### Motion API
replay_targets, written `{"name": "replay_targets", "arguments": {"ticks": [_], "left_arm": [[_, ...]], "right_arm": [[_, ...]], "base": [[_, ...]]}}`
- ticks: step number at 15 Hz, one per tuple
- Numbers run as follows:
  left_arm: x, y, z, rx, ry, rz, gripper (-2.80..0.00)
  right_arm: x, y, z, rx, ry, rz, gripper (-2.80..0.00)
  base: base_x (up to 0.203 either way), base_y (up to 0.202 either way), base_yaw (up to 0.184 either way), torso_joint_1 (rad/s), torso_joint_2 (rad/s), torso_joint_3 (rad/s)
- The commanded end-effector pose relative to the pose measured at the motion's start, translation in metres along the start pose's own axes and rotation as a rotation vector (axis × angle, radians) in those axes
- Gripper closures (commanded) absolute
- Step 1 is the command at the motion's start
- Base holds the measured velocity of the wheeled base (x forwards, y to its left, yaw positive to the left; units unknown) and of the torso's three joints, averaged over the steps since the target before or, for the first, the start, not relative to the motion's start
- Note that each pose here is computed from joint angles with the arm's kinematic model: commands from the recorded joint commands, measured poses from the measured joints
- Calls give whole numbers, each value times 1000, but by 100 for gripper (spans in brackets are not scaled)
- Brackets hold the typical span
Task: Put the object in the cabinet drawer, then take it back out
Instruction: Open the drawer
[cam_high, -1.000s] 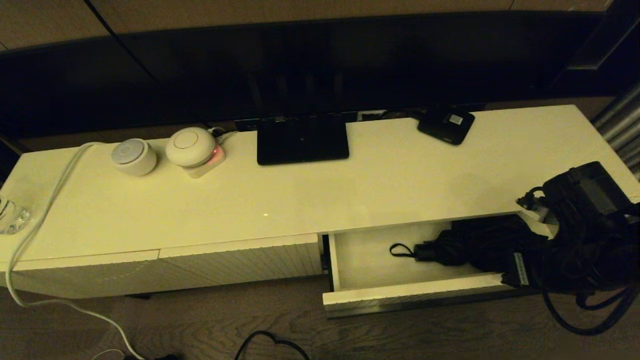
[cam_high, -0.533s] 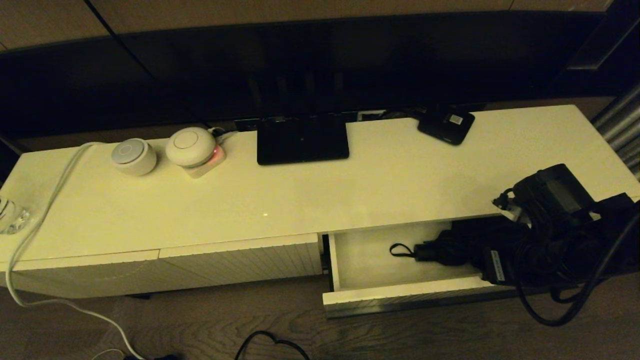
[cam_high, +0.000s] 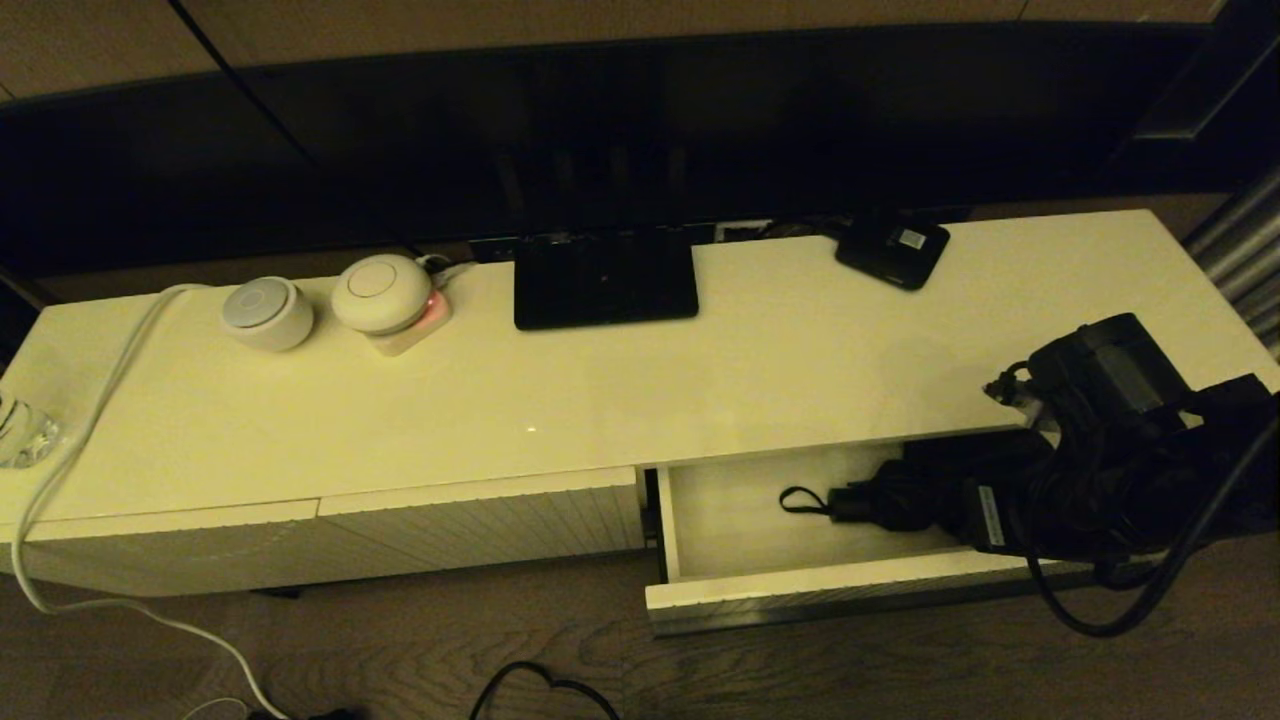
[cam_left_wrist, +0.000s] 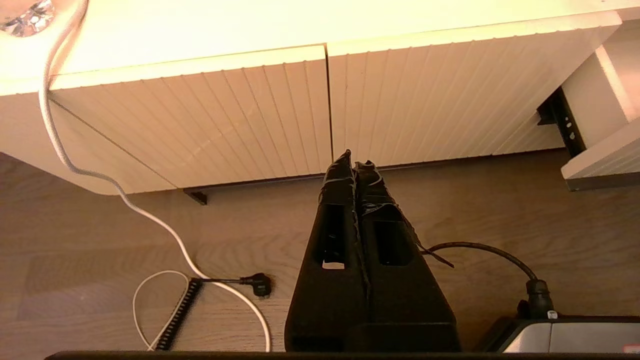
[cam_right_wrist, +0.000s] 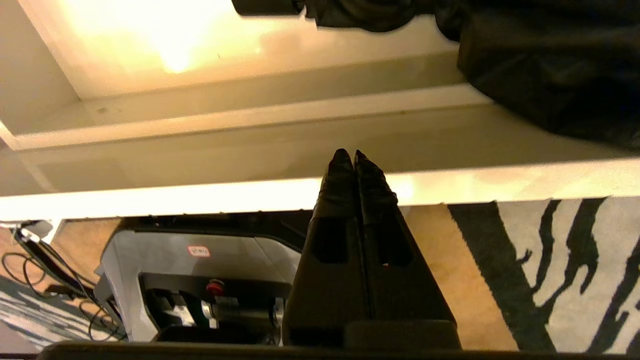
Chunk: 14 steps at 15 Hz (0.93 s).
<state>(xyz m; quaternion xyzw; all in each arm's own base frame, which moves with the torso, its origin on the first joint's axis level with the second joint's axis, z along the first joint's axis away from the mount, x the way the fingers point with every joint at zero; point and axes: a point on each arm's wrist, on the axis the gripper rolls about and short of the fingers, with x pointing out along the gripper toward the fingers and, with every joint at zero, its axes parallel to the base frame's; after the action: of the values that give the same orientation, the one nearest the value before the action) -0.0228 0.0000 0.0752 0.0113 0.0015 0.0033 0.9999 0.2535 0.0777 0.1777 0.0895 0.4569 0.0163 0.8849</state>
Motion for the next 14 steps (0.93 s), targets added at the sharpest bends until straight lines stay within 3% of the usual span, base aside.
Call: {"name": "replay_targets", "arguments": {"ticks": [1,9,14], "left_arm": [[0,0,-1,0,3,1,0],[0,0,-1,0,3,1,0],[0,0,-1,0,3,1,0]], "right_arm": [[-11,-1,0,3,-31,10,0],[44,-1,11,33,-57,-2,0],[41,-4,8,26,-74,0,0]], "base": [[0,0,0,0,0,0],[0,0,0,0,0,0],[0,0,0,0,0,0]]}}
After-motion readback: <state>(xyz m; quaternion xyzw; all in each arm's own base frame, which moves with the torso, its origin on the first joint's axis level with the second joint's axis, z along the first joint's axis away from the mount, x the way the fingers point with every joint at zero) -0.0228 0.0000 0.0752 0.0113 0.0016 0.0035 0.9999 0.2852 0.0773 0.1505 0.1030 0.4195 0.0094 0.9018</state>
